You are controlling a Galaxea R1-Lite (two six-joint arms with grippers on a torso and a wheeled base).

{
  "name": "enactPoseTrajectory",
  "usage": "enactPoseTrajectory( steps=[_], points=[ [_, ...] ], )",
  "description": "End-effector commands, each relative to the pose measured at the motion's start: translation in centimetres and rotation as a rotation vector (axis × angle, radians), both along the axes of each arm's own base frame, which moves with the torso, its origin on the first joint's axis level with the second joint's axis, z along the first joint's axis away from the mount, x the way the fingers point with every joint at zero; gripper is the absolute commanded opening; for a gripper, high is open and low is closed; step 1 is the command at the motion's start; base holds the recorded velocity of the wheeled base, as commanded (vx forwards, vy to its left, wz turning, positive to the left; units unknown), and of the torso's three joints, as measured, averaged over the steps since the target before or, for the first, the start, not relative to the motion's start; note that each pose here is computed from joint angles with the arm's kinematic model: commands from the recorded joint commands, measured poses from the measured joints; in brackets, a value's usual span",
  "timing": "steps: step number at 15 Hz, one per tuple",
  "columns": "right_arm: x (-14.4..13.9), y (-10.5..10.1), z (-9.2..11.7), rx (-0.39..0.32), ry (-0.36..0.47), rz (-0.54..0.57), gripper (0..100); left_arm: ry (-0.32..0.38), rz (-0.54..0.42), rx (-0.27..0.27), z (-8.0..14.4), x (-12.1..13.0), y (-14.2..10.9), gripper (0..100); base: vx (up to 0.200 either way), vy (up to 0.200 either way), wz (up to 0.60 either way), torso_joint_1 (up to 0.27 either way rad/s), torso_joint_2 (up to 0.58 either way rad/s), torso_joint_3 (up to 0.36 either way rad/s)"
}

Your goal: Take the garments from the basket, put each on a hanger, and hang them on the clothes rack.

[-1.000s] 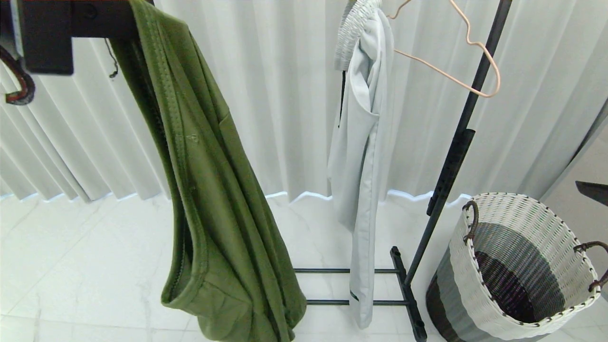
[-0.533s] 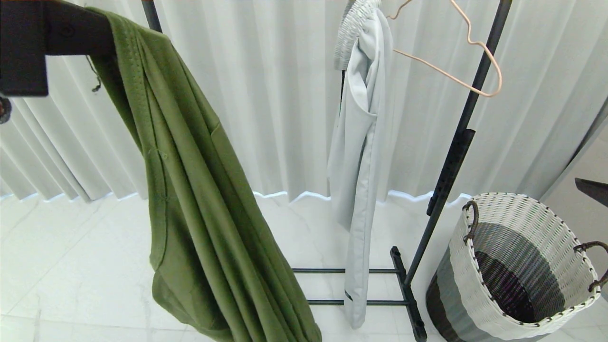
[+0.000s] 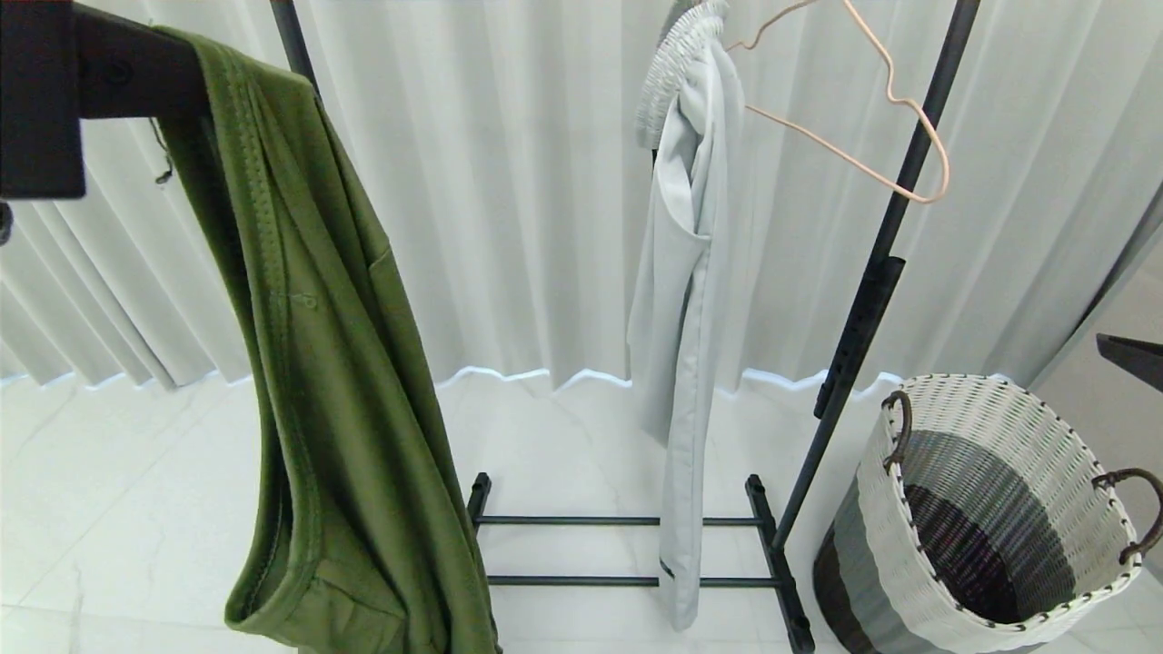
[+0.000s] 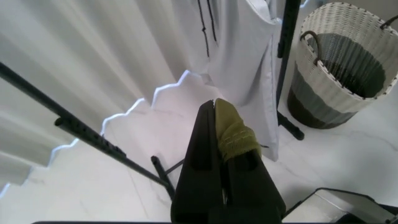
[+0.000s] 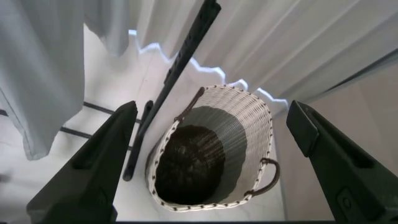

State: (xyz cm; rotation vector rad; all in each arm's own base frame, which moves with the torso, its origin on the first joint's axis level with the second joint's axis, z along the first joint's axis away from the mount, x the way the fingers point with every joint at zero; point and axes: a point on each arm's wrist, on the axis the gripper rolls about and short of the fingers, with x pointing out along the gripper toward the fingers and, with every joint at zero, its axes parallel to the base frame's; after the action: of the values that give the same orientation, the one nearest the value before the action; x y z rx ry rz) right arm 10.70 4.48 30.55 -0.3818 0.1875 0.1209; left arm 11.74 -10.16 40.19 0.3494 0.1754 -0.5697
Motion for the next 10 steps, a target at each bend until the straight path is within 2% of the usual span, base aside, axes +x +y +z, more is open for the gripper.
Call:
enactPoseTrajectory(
  steps=[1,6,10],
  points=[
    [0.00,0.02,-0.09,-0.003,0.004,0.002,100,0.005,0.003,0.005,-0.15,0.02,0.01,0,0.000,0.000,0.00,0.056,-0.13,-0.300],
    [0.11,0.08,-0.07,0.001,0.000,0.003,100,0.009,0.007,0.010,-0.31,0.01,0.03,0,0.000,0.000,0.00,0.102,-0.48,-0.323],
    [0.24,0.16,-0.17,0.002,0.007,0.018,100,0.009,0.007,0.013,-0.55,-0.41,0.41,0,0.000,0.000,0.00,0.155,-0.47,-0.320]
  ],
)
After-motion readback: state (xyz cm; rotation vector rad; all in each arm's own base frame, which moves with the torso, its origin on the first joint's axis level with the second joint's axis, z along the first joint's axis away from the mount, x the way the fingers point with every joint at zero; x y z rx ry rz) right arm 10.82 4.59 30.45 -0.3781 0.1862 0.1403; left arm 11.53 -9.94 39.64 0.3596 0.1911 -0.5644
